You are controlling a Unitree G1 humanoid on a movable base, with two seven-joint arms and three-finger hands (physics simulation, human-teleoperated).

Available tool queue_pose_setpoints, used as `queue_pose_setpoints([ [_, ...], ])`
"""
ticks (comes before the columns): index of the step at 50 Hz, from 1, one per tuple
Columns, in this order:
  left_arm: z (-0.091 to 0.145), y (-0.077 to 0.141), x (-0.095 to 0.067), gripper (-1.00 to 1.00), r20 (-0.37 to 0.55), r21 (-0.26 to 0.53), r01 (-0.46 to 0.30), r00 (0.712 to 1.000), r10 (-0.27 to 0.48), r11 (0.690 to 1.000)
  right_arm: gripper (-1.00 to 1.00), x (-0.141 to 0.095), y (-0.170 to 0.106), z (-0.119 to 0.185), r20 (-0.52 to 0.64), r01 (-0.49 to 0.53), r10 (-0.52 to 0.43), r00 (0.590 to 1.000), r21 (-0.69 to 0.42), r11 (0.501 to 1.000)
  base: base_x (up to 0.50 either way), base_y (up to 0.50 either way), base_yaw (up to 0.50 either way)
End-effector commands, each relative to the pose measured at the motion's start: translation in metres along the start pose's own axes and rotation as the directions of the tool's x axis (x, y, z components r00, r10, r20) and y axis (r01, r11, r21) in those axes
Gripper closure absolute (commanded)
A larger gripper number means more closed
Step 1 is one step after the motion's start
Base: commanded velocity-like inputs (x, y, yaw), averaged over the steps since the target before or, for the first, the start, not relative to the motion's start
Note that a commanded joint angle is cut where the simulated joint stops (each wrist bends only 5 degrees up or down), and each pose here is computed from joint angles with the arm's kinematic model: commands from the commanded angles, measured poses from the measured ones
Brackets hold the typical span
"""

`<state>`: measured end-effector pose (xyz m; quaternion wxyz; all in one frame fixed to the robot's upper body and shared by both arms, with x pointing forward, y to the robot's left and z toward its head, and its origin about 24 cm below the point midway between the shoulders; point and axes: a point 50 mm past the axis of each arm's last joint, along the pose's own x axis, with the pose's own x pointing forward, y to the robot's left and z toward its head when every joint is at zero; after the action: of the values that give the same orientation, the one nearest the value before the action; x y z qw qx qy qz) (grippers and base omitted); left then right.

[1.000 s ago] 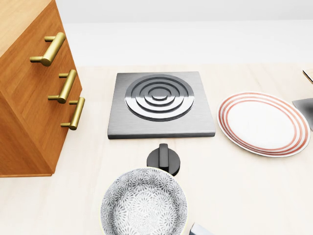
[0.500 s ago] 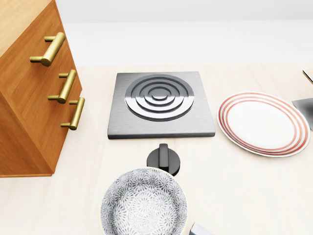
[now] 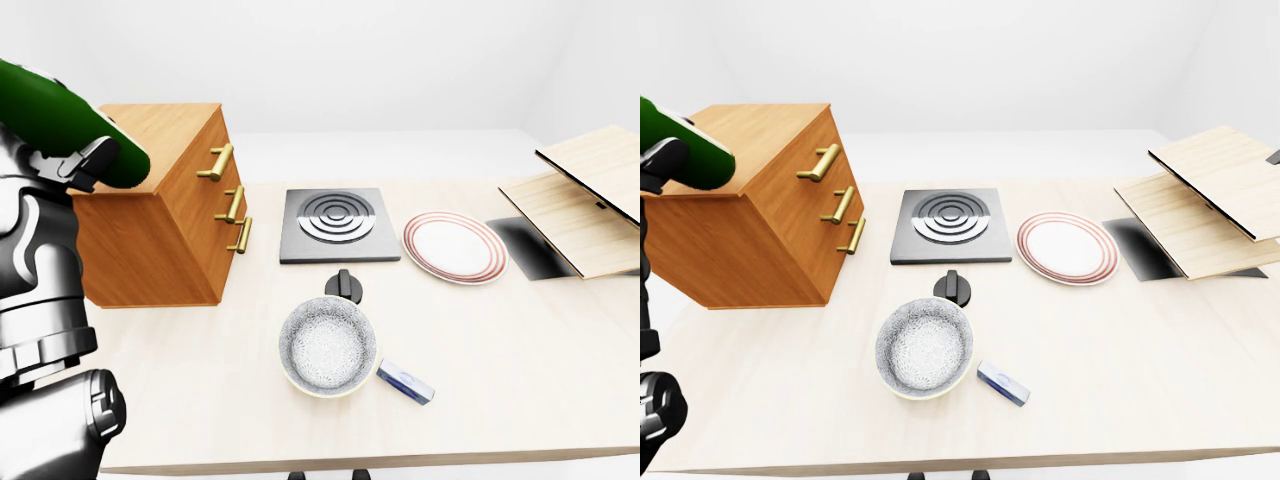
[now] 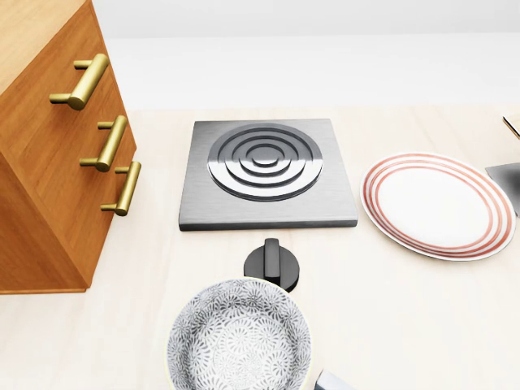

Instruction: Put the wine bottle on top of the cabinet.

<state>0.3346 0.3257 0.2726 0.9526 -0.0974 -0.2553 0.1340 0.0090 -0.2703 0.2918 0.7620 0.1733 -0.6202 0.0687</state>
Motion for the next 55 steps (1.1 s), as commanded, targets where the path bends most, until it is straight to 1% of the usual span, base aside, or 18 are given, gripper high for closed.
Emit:
queue_pose_setpoints([
  [1,-0.022,-0.002,0.002,0.92,-0.083,0.039,0.003,0.997,0.000,0.999,-1.00,-0.001,0.001,0.000,-0.011,-0.016,0.016,1.000,-0.006,1.000,0.00,0.00,0.00],
  [5,-0.033,0.001,0.003,0.92,-0.128,0.048,-0.005,0.992,0.011,0.999,-1.00,-0.001,0.001,0.000,-0.013,-0.025,0.025,1.000,-0.006,1.000,0.00,0.00,0.00],
  [7,-0.044,0.003,0.002,0.92,-0.174,0.054,-0.006,0.985,0.015,0.999,-1.00,-0.001,0.001,0.000,-0.014,-0.026,0.026,1.000,-0.007,1.000,0.00,0.00,0.00],
  [11,-0.044,0.002,0.001,0.92,-0.170,0.050,-0.008,0.985,0.016,0.999,-1.00,-0.002,0.002,0.000,-0.015,-0.029,0.029,0.999,-0.008,1.000,0.00,0.00,0.00],
  [17,-0.051,0.003,0.000,0.92,-0.199,0.053,-0.007,0.980,0.018,0.999,-1.00,-0.002,0.002,0.000,-0.018,-0.036,0.036,0.999,-0.009,0.999,0.00,0.00,0.00],
  [28,-0.041,0.005,-0.001,0.87,-0.160,0.059,-0.011,0.987,0.021,0.998,-1.00,-0.002,0.002,0.000,-0.018,-0.036,0.036,0.999,-0.009,0.999,0.00,0.00,0.00],
  [32,-0.044,0.006,-0.001,0.72,-0.173,0.065,-0.009,0.985,0.020,0.998,-1.00,-0.001,0.002,0.000,-0.018,-0.032,0.032,0.999,-0.009,0.999,0.00,0.00,0.00],
  [33,-0.046,0.006,-0.002,0.72,-0.180,0.067,-0.007,0.984,0.019,0.998,-1.00,-0.001,0.002,0.000,-0.019,-0.035,0.035,0.999,-0.009,0.999,0.01,0.00,0.00],
  [34,-0.046,0.006,-0.002,0.63,-0.180,0.069,-0.006,0.983,0.018,0.998,-1.00,-0.001,0.002,0.000,-0.019,-0.035,0.035,0.999,-0.009,0.999,0.00,0.00,0.00],
  [35,-0.046,0.006,-0.002,0.41,-0.179,0.070,-0.006,0.984,0.018,0.998,-1.00,-0.002,0.002,0.000,-0.020,-0.036,0.036,0.999,-0.009,0.999,0.00,0.00,0.00],
  [38,-0.044,0.005,-0.002,0.39,-0.168,0.067,-0.007,0.986,0.018,0.998,-1.00,-0.002,0.002,0.000,-0.021,-0.037,0.037,0.999,-0.010,0.999,0.00,0.00,0.00],
  [39,-0.043,0.005,-0.002,0.29,-0.162,0.063,-0.005,0.987,0.016,0.998,-1.00,-0.001,0.002,0.000,-0.022,-0.037,0.037,0.999,-0.010,0.999,0.00,0.00,0.00],
  [42,-0.048,0.006,-0.003,0.31,-0.187,0.064,-0.003,0.982,0.015,0.998,-1.00,-0.001,0.002,0.000,-0.021,-0.041,0.041,0.999,-0.010,0.999,0.00,0.00,0.00],
  [45,-0.048,0.005,-0.002,0.31,-0.188,0.064,-0.001,0.982,0.014,0.998,-1.00,-0.001,0.002,0.000,-0.021,-0.038,0.038,0.999,-0.009,0.999,0.00,0.00,0.00],
  [50,-0.050,0.006,-0.003,0.39,-0.192,0.064,-0.003,0.981,0.015,0.998,-1.00,-0.001,0.002,0.000,-0.020,-0.031,0.031,0.999,-0.009,0.999,0.00,0.00,0.00],
  [52,-0.052,0.007,-0.003,0.38,-0.201,0.065,-0.002,0.979,0.015,0.998,-1.00,-0.001,0.002,0.000,-0.021,-0.031,0.031,0.999,-0.009,0.999,0.00,0.00,0.00],
  [55,-0.050,0.006,-0.003,0.37,-0.191,0.064,-0.002,0.981,0.014,0.998,-1.00,-0.001,0.002,0.000,-0.021,-0.030,0.030,0.999,-0.009,1.000,0.00,0.00,0.00],
])
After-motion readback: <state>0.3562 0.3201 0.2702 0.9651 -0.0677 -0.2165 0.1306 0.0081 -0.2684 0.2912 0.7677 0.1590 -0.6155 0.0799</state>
